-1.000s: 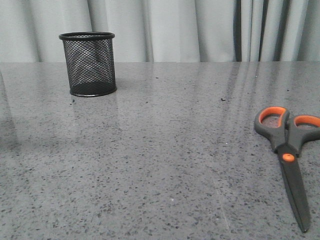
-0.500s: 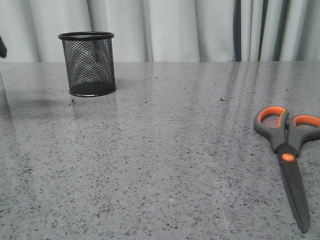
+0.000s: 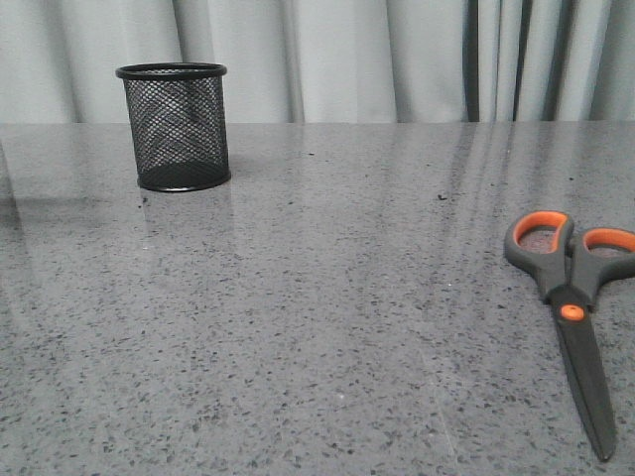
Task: Put pen and scissors into bin
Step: 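Grasp the pink highlighter with the left gripper and lift it, then carry the highlighter over the black mesh cup and drop it in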
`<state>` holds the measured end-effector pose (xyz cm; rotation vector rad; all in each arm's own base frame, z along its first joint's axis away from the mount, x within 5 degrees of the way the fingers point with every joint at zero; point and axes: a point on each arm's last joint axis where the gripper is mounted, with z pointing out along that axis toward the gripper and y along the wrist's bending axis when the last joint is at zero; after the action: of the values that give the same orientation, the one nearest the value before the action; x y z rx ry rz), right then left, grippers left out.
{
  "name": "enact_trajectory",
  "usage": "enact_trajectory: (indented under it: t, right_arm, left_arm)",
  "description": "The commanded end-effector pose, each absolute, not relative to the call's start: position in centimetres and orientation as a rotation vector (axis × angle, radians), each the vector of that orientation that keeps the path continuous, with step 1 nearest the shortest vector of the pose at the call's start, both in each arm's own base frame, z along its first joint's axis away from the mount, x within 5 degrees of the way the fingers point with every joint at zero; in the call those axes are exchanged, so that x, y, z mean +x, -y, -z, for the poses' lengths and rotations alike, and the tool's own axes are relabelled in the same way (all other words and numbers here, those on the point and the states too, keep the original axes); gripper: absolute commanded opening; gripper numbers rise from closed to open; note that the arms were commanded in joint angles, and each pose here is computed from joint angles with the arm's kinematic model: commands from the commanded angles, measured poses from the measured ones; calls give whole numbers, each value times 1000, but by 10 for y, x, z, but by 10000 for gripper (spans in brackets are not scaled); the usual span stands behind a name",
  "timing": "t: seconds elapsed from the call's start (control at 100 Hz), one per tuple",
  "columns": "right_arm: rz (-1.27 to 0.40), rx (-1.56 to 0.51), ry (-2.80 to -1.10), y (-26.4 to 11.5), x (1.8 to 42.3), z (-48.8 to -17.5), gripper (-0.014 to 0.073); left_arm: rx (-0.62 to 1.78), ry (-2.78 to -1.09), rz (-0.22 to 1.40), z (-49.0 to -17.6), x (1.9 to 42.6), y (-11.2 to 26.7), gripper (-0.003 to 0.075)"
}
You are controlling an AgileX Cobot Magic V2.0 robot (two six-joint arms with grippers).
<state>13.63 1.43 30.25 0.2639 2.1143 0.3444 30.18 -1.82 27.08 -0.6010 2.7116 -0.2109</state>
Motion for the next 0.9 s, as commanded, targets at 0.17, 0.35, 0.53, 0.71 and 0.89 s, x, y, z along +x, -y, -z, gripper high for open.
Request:
enact_trajectory:
  t: [0.17,0.35,0.53,0.71,0.89]
  right_arm:
    - [-332,245,-2046,-13,140,-316,505]
    - [-332,245,-2046,-13,140,-316,505]
    - [-332,245,-2046,-13,140,-316,505]
    - [-332,245,-2046,-13,140,-316,505]
    - [-332,246,-2036,-13,140,-316,505]
  left_arm:
    - [-591,-2688,187,-269,313,17,315]
    - [-581,-2726,166,-257,318,17,315]
    - [-464,-2767,150,-246,320,17,199]
    - [-377,-2655,206,-257,326,20,-10]
    - [-260,-2184,462,-330,338,36,-9]
